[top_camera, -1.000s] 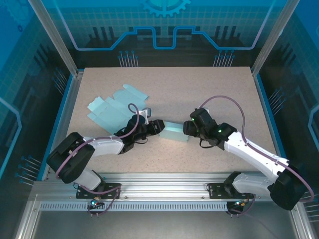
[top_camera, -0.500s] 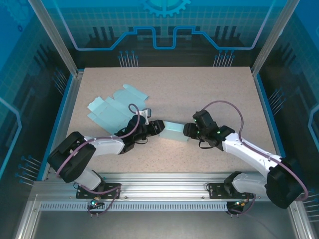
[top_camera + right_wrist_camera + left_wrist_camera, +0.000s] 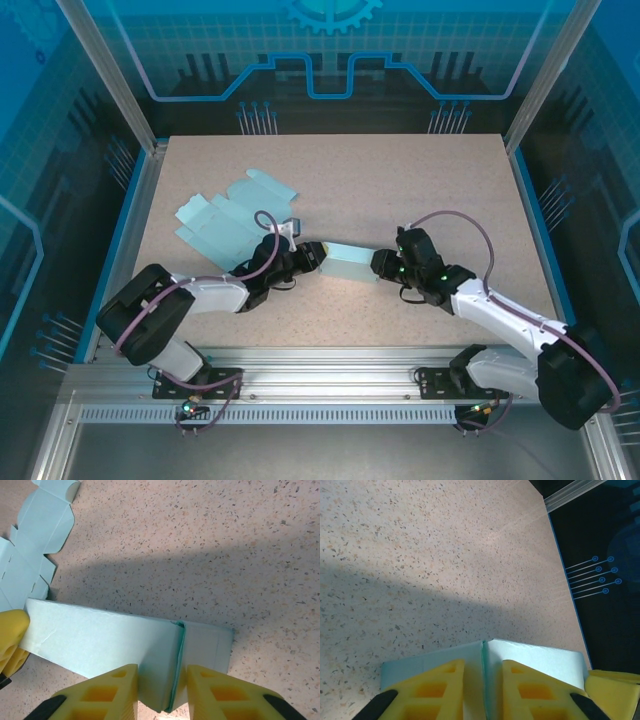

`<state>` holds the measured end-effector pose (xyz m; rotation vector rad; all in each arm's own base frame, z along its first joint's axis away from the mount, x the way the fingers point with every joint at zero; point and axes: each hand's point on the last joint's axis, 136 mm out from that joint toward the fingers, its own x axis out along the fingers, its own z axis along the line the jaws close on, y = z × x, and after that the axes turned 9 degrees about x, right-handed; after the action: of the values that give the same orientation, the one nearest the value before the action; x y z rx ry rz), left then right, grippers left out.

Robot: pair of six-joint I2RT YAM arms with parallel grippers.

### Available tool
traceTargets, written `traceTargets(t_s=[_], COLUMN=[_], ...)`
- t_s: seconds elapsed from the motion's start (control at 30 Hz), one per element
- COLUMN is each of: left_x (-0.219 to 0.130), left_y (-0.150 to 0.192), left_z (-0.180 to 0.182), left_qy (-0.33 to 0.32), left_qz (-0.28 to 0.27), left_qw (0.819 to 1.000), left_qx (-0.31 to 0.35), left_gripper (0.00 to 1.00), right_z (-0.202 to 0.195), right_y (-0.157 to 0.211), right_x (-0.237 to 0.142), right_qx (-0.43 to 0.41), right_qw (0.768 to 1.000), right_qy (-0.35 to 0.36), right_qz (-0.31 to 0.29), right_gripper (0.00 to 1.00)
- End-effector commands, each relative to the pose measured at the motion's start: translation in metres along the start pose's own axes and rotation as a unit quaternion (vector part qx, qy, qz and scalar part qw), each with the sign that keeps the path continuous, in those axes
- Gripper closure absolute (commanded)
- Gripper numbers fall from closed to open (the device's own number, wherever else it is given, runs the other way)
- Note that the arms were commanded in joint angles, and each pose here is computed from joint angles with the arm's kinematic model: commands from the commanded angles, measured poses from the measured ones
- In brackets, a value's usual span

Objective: Fold the paper box

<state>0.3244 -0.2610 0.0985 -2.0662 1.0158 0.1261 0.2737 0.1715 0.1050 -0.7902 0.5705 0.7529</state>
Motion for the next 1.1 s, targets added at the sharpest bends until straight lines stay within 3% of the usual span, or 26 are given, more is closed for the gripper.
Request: traceTargets(t_s=[0.0,0.37,0.53,0.73,1.07], left_x=[-0.024,-0.021,-0.021,-0.018,-0.019], left_y=[0.1,0.102,0.102,0.098,0.092], left_z=[0.103,0.105,0.106,0.101,0.096], left_qy=[-0.171,-0.171,-0.173,-0.166,-0.16], left_qz=[0.155,0.159,0.158,0.157,0.15], left_qw=[0.973,0.972,0.972,0.973,0.975], left_qx=[-0.025,-0.03,-0.031,-0.03,-0.022], left_gripper=[0.88,0.9,0.91,0.91,0.9], right_z=[-0.075,-0.073,-0.071,-0.057,-0.067], right_y=[0.036,0.034,0.031,0.021,0.028], right_x=[0.005,0.009,0.008,0.006,0.018], right_qx=[0.01,0.029,0.036,0.027,0.033], right_qw=[0.991,0.997,0.998,0.999,0.998], right_qy=[0.122,0.056,0.023,-0.008,-0.002], right_qz=[0.051,0.043,0.044,0.034,0.046], right_gripper=[0.72,0.78,0.69,0.82,0.86])
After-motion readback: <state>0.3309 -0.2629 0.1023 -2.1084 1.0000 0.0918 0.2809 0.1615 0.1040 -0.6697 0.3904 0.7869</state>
